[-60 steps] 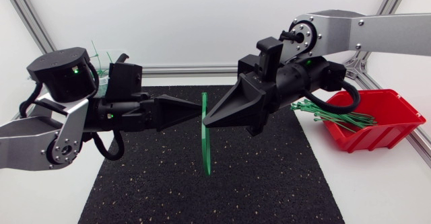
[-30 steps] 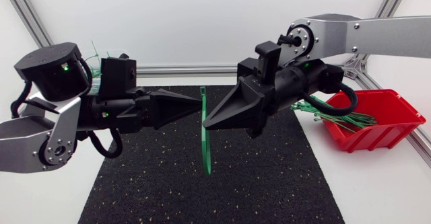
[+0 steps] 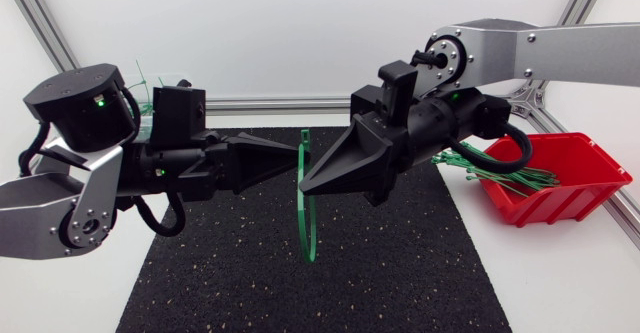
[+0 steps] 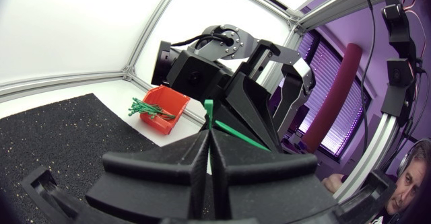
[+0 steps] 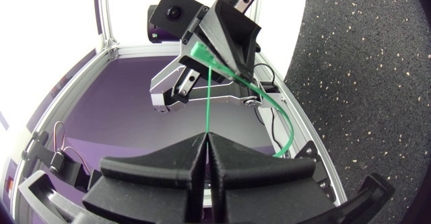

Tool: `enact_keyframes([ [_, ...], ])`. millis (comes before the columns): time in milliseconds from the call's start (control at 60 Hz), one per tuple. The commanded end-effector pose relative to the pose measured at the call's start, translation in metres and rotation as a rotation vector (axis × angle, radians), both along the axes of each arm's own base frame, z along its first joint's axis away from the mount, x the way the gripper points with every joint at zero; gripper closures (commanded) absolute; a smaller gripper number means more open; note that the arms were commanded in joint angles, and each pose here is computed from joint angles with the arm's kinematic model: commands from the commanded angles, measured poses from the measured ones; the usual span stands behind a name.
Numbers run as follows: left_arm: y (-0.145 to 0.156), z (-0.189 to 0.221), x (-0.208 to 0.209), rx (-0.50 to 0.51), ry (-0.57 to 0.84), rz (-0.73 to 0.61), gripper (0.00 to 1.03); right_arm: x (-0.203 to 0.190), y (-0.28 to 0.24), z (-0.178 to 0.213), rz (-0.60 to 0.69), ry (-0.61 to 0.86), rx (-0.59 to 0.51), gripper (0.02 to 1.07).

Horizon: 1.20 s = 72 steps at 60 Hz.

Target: Take a green cable tie from the red box, thread the tail through the head to close it, then place it in the transparent bin on the left.

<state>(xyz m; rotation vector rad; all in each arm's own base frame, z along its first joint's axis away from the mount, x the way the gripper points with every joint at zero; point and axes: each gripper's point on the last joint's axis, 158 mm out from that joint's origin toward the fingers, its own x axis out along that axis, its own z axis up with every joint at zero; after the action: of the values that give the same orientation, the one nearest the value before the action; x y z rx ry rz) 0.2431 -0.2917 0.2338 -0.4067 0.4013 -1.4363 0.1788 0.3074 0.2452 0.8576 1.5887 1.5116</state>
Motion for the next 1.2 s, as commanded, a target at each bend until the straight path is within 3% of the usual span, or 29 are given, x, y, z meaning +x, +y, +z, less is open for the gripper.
enact_keyframes([
  [0,0.0,-0.003,-0.003,0.001,-0.018,0.0,1.0,-0.005,-0.003,0.008,-0.002,-0.021,0.026,1.02],
  [1183,-0.001,0.0,-0.011,-0.004,-0.018,-0.014,1.0,0.01,-0.001,0.003,-0.02,-0.025,0.033,1.02],
])
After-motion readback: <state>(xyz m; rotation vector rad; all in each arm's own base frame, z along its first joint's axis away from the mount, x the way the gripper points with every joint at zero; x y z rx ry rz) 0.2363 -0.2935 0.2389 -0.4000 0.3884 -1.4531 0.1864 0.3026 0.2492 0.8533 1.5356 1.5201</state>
